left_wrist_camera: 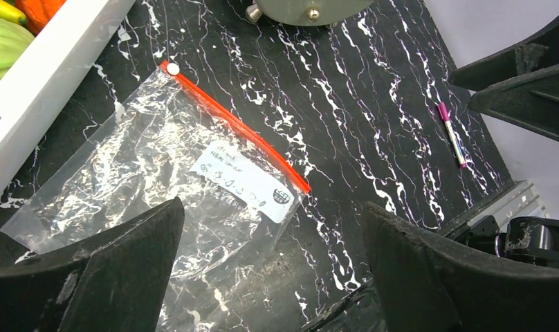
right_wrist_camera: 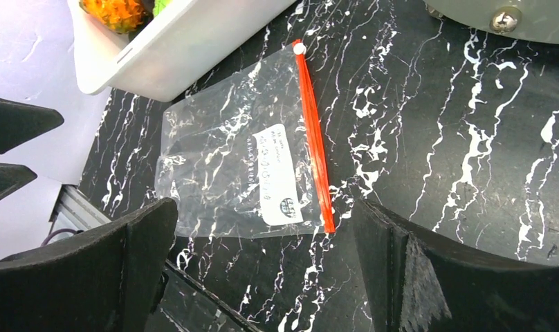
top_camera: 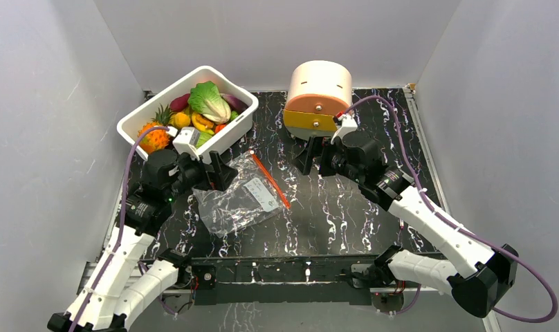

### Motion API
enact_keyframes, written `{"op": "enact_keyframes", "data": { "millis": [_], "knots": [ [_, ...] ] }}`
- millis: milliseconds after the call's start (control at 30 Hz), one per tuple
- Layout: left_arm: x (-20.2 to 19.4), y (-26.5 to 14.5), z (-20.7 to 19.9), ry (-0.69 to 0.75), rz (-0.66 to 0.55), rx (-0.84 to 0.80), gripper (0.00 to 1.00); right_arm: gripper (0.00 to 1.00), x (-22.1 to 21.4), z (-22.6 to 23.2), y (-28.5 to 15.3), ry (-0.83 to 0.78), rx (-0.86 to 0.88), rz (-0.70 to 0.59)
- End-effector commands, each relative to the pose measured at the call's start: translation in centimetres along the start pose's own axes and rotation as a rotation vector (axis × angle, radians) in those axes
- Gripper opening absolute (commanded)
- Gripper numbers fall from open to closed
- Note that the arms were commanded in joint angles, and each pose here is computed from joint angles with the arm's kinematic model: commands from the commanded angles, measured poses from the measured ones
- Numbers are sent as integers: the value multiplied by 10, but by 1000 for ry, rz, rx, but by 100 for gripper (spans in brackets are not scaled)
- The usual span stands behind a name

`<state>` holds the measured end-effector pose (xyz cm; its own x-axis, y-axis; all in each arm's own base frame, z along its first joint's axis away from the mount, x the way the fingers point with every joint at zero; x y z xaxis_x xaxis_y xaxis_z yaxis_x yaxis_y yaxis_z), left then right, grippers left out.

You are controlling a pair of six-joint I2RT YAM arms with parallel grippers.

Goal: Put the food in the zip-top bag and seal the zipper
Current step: Pick up the zipper food storage bag at the center of the board.

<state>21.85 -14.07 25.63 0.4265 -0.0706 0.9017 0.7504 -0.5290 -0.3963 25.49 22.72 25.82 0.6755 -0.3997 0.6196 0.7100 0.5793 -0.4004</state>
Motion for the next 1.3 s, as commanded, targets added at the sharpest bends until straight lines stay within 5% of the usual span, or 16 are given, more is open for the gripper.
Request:
{"op": "enact_keyframes", "data": {
  "millis": [0,233,567,767,1033,1267],
  "knots": [
    [13,-8,1,19,-44,18,98,98,11,22,-1,-16,100,-41],
    [-1,-4,4,-12,-5,30,98,91,-13,18,21,23,142,39],
    [-31,3,23,-45,65,127,98,51,-54,12,70,27,153,163],
    [-50,9,20,-45,93,94,98,36,-76,-3,110,-24,96,222],
    [-44,3,21,0,44,95,98,34,-77,-19,159,-122,16,207],
    [-42,-1,20,15,17,91,98,43,-95,-26,194,-168,15,303]
  ]
}}
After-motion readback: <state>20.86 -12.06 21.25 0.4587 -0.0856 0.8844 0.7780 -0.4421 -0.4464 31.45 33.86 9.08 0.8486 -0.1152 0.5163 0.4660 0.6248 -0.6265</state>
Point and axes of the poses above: each gripper's point midway between its finger pads, its own y axis out along the fingers, its own z axis along the line the jaws close on, x = y × z, the point moved 1 cm from there along -y, back along the fingers, and after that the axes turned 15 degrees about y, right-handed, at the moved point
